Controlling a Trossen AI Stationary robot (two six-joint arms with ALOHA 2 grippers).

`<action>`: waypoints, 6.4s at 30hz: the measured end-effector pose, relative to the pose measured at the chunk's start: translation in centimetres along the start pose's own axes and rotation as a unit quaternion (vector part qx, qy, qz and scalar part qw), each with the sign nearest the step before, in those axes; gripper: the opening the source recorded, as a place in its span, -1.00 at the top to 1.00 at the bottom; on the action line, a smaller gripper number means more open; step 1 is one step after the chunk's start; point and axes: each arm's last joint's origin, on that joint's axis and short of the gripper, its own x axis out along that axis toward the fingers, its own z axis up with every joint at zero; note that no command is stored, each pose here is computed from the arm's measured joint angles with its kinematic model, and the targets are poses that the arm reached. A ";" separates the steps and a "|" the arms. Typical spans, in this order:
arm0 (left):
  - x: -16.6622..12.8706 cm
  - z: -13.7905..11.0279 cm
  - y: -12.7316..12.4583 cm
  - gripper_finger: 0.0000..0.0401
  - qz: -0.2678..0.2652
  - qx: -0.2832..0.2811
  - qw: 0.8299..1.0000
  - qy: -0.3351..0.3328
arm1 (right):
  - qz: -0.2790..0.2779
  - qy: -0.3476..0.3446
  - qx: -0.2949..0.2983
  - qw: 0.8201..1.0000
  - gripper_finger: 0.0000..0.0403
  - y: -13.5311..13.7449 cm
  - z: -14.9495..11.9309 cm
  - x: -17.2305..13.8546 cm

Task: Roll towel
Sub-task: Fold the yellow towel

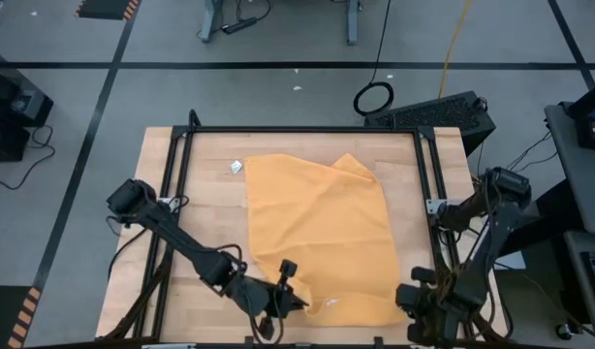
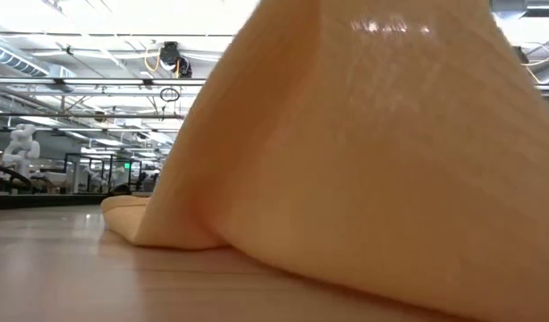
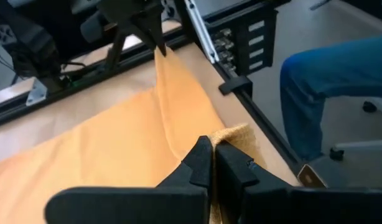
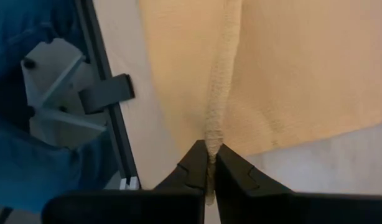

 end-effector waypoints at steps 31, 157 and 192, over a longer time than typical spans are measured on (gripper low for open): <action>0.9 -1.0 -0.5 0.95 -0.012 -0.046 0.999 0.021 | -0.131 -0.184 0.107 0.968 0.07 -1.5 3.9 -1.9; -6.6 -24.3 23.5 0.19 0.348 -0.272 0.728 0.525 | -0.180 -0.115 0.162 0.964 0.73 -43.8 24.6 3.3; -6.0 -22.6 21.5 0.19 0.335 -0.259 0.727 0.540 | -0.179 -0.118 0.153 0.965 0.73 -46.0 26.6 3.3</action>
